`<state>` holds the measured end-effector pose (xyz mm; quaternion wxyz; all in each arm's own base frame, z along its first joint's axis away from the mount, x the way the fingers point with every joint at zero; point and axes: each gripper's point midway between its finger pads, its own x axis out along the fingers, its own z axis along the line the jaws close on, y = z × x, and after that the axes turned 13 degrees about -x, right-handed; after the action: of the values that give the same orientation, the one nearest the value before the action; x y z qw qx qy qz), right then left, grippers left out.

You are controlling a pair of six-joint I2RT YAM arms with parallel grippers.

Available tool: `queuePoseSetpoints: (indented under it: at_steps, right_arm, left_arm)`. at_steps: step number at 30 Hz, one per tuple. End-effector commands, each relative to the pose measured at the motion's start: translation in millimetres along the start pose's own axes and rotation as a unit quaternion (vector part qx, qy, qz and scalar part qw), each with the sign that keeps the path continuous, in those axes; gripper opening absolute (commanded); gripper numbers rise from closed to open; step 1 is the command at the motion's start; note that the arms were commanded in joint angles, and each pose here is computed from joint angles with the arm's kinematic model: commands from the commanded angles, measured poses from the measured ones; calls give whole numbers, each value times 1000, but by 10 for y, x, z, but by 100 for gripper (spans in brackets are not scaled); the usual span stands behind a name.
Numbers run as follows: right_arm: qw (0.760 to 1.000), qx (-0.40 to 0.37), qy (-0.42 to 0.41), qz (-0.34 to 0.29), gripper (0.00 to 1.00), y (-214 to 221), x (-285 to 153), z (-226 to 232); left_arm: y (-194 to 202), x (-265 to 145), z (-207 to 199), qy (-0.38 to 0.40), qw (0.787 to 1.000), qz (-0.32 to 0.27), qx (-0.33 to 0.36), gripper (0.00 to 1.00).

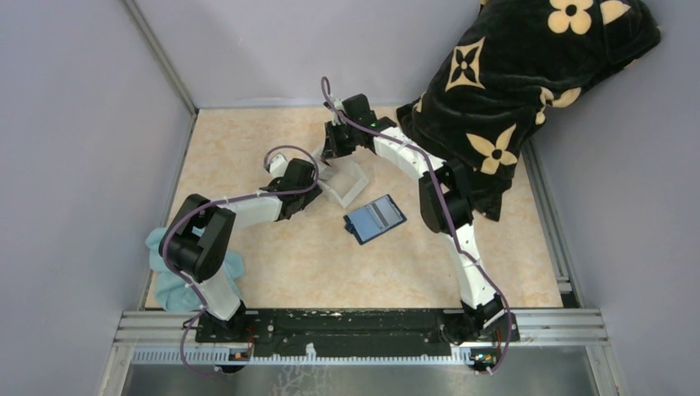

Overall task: Put the credit cards into the card holder
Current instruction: Pick up the credit card from the storage box.

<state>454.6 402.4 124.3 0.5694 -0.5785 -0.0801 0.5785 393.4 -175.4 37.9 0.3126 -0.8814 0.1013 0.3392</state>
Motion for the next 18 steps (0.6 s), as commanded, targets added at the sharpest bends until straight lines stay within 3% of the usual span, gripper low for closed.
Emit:
queuePoseSetpoints:
  at_steps: [1, 18]
  right_arm:
    - [999, -36, 34, -19, 0, -265, -263, 153]
    - [974, -93, 205, -4, 0, -284, -509, -231]
  left_arm:
    - [-33, -26, -61, 8, 1000, 1, -5, 62]
    - [-125, -112, -54, 5, 1000, -12, 1, 62]
